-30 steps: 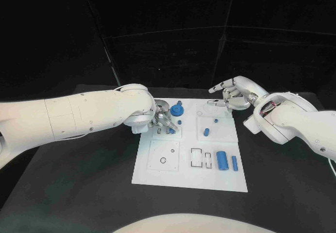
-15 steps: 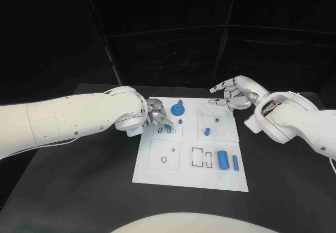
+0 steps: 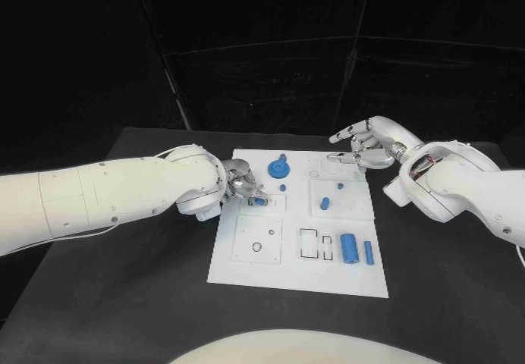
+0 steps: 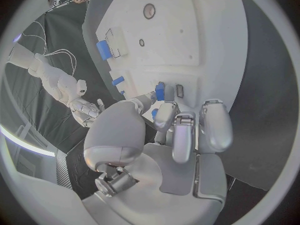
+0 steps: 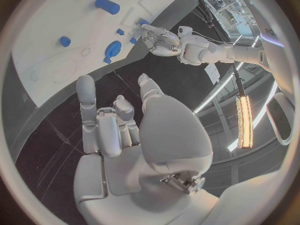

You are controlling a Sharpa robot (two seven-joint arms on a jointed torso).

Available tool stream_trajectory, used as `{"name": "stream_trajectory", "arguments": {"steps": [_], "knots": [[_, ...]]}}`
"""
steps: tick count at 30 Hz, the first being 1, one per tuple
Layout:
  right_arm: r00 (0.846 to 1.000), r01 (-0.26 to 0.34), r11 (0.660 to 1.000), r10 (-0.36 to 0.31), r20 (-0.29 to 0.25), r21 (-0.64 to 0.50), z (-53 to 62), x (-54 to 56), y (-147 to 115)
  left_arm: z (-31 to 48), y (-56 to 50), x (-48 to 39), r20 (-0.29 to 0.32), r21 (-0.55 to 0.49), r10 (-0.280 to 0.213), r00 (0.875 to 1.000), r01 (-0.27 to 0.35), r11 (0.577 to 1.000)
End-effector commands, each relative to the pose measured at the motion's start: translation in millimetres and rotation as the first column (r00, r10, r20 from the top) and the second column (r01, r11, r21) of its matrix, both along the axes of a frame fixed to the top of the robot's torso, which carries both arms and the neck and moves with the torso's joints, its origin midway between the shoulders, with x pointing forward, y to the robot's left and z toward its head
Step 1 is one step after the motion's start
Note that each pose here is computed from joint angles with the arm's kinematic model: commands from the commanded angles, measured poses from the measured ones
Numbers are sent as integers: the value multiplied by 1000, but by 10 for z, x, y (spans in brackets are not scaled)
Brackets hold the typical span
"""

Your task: Assemble the parts on the task board

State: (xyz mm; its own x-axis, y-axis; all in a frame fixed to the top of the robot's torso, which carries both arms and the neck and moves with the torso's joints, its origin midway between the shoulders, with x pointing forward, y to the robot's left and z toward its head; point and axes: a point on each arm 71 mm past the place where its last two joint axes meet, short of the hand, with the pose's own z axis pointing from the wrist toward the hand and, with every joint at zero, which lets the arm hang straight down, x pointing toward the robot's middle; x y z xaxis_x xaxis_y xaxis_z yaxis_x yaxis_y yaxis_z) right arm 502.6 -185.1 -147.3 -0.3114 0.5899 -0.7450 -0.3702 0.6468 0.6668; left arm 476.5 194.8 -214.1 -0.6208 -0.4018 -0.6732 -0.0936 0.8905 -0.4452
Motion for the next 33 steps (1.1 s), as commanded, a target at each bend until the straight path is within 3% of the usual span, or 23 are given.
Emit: {"name": "stream_trajectory", "arguments": {"steps": [1, 23, 33], "knots": [[1000, -10, 1000, 10, 2, 0, 12, -1, 9, 3, -5, 15, 37, 12, 3, 999, -3, 1000], [1000, -15, 1000, 15, 2, 1, 10, 2, 29, -11, -57, 5, 53, 22, -12, 999, 11, 1000], [1000, -18, 1000, 18, 0, 0, 7, 3, 35, 15, -50, 1, 92, 40, -23, 996, 19, 999]]}}
